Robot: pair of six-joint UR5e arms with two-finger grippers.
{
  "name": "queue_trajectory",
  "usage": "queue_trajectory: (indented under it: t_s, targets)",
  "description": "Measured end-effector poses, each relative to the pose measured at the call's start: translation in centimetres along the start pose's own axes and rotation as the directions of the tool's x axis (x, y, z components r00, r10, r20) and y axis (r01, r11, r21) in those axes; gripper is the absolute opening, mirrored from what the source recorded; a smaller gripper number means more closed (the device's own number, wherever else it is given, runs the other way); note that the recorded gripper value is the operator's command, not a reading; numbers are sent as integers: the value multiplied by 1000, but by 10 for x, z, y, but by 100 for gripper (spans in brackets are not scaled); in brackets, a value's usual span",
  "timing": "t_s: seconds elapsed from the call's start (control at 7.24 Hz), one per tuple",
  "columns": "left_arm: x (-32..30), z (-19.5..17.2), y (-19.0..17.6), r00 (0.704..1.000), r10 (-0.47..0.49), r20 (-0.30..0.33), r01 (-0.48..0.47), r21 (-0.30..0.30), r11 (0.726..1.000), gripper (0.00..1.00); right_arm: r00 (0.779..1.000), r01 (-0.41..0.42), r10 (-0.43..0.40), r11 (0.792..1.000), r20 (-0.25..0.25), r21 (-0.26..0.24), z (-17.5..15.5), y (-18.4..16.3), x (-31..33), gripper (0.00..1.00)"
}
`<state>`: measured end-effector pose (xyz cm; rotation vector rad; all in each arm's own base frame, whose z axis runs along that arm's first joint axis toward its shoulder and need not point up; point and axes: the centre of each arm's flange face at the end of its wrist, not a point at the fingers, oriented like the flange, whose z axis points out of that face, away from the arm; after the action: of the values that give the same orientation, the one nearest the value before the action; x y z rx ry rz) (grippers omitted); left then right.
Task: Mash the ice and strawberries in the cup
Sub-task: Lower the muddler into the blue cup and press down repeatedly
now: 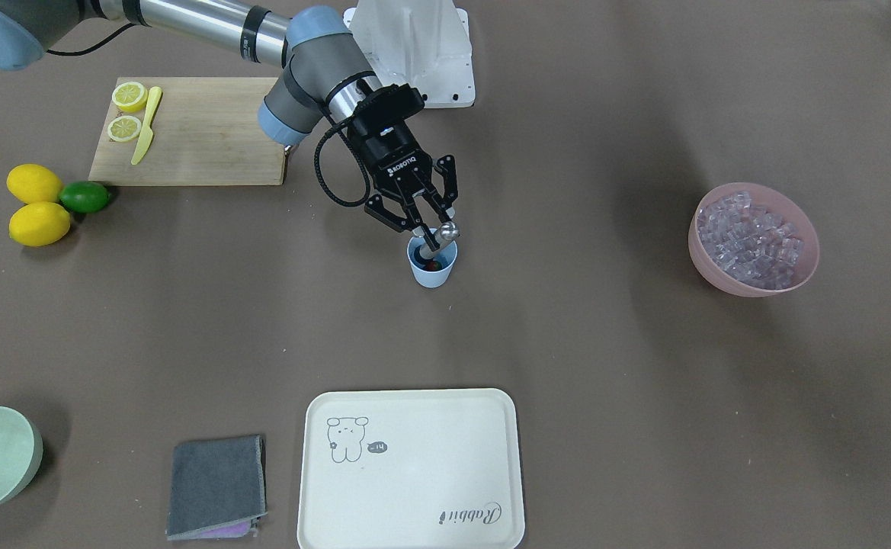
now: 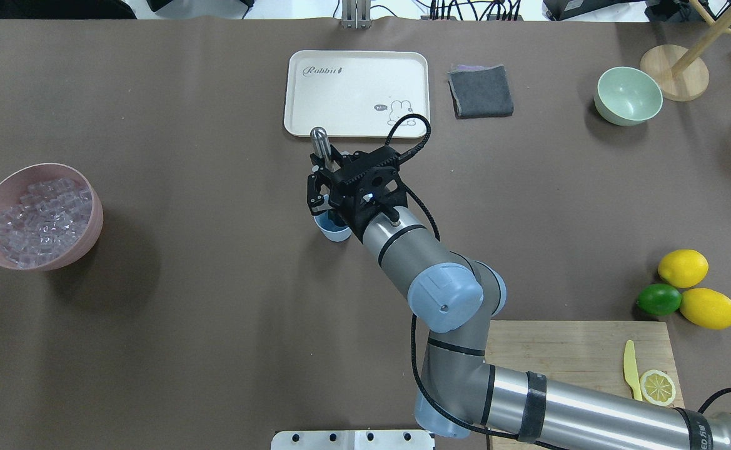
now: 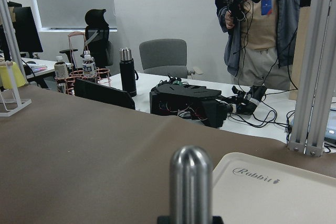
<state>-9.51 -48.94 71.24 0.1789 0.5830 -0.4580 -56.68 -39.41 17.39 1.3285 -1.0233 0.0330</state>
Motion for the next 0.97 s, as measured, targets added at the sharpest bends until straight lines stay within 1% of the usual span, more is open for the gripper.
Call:
queue_trajectory:
  t_s: [0.55,0.97]
  targets:
    - [-1,1,-1,1000,-2,0,2,-1,1000,97,998,-49,47,997,37,62,-6,-45,-20,0]
    - [-1,1,0,1000,-3,-2,3,1,1000,97,998,-50,48,996,28,75,-4,-52,-13,0]
